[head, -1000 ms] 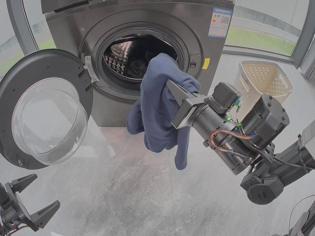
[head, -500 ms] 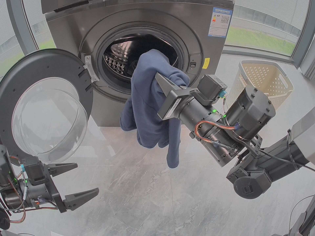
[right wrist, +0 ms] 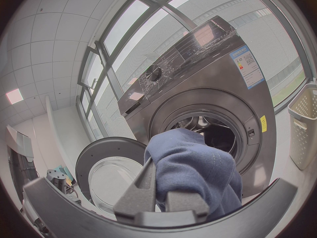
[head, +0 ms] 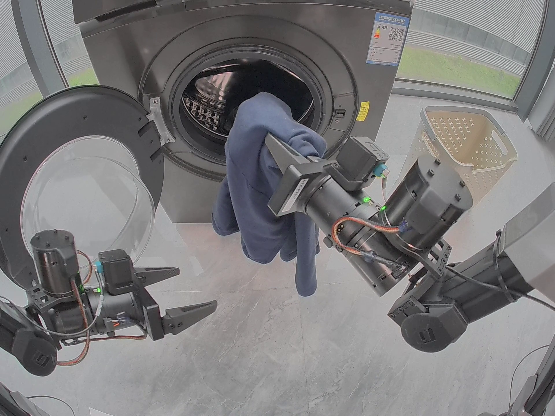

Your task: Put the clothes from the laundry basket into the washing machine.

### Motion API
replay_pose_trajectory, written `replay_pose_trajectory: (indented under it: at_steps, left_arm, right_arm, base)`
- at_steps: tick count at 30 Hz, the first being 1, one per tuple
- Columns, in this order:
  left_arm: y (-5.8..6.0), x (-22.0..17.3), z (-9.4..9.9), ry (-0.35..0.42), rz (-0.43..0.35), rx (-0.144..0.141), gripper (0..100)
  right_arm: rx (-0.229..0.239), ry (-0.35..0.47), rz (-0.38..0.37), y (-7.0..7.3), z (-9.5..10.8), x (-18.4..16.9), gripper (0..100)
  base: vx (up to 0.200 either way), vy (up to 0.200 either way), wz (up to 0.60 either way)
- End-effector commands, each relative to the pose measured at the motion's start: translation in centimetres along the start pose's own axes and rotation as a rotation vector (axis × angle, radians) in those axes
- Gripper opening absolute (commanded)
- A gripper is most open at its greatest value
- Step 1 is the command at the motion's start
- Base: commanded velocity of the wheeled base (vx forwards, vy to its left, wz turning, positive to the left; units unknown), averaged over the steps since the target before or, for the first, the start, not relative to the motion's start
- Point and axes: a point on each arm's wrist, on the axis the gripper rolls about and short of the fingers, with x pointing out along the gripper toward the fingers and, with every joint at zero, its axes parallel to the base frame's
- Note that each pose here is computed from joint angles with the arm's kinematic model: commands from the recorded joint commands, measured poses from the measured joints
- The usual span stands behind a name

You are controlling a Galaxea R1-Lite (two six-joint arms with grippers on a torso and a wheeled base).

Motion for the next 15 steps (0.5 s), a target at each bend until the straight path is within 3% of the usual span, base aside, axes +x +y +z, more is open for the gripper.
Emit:
replay_pose_trajectory:
  at_steps: [1,10,15]
  left_arm:
    - [0.7,2.8,-0.6,0.053,-0.026,-0.028,100]
    - [1.8,6.8,-1.3,0.092,-0.04,-0.028,100]
    - [1.9,8.8,-1.1,0.055,-0.061,-0.01,100]
  right_arm:
    - [-0.001,0.01,-0.002,0.0,-0.6,0.1,0]
    - [0.002,0.011,0.007,0.3,-0.6,0.0,0]
    - [0.002,0.012,0.006,0.3,-0.7,-0.1,0]
  base:
    - [0.0,0.0,0.0]
    - [0.0,0.0,0.0]
    - [0.0,0.0,0.0]
